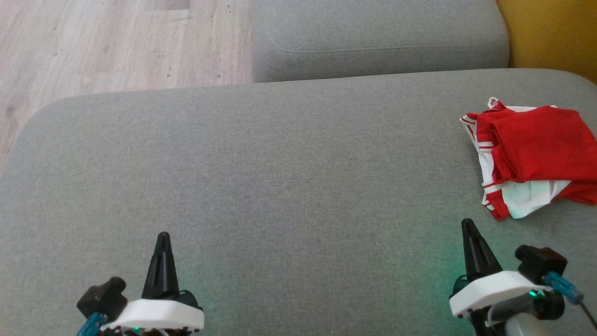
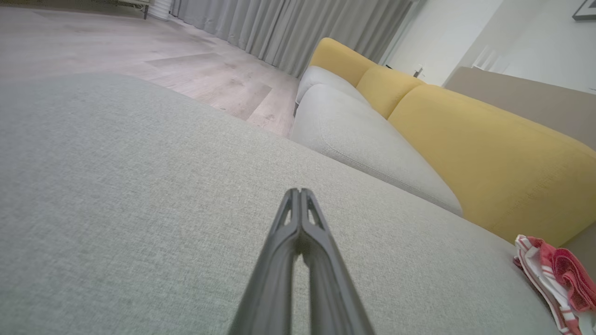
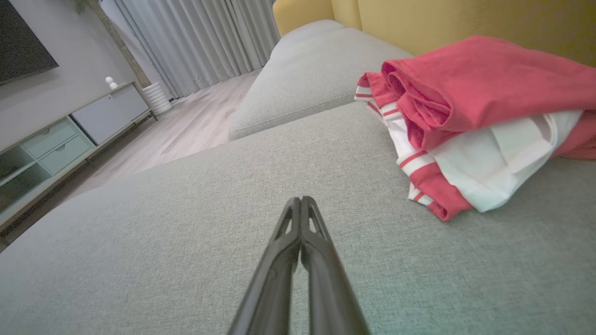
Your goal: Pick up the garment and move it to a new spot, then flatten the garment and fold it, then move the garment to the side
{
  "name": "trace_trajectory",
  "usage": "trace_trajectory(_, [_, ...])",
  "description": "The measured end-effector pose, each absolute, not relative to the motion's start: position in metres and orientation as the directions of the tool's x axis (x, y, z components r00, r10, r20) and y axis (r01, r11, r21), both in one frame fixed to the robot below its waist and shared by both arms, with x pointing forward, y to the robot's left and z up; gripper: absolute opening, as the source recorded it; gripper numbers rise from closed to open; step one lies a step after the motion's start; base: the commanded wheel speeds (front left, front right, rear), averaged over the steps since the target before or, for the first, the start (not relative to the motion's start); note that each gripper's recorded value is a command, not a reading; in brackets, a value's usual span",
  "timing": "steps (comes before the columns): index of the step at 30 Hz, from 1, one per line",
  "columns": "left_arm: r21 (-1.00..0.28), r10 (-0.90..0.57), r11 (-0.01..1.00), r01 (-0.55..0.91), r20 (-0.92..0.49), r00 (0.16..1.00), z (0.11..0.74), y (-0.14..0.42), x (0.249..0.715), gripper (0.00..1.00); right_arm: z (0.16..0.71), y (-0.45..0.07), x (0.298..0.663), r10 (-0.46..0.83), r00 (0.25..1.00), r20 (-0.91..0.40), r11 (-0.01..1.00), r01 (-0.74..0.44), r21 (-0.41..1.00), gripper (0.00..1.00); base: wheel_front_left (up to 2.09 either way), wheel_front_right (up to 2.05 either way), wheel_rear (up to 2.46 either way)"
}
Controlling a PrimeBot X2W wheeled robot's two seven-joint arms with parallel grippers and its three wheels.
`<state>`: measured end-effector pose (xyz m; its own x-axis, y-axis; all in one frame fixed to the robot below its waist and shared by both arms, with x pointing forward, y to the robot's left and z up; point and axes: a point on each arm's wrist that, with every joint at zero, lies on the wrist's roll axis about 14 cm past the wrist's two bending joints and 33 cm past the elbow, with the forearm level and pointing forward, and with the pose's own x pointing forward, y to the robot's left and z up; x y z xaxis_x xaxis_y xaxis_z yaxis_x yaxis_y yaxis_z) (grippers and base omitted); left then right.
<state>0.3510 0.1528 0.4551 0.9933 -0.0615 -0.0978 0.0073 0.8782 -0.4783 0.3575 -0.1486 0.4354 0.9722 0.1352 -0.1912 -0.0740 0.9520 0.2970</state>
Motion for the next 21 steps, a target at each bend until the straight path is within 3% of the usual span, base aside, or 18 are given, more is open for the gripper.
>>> trace_trajectory(21, [-0.637, -0.028, 0.768, -0.065, -0.135, 0.991, 0.453, 0.163, 0.354, 0.0, 0.439, -0.163, 0.36, 0.078, 0.977, -0.197, 0.863, 0.032, 0.504, 0.0, 0.0, 0.0, 0.0])
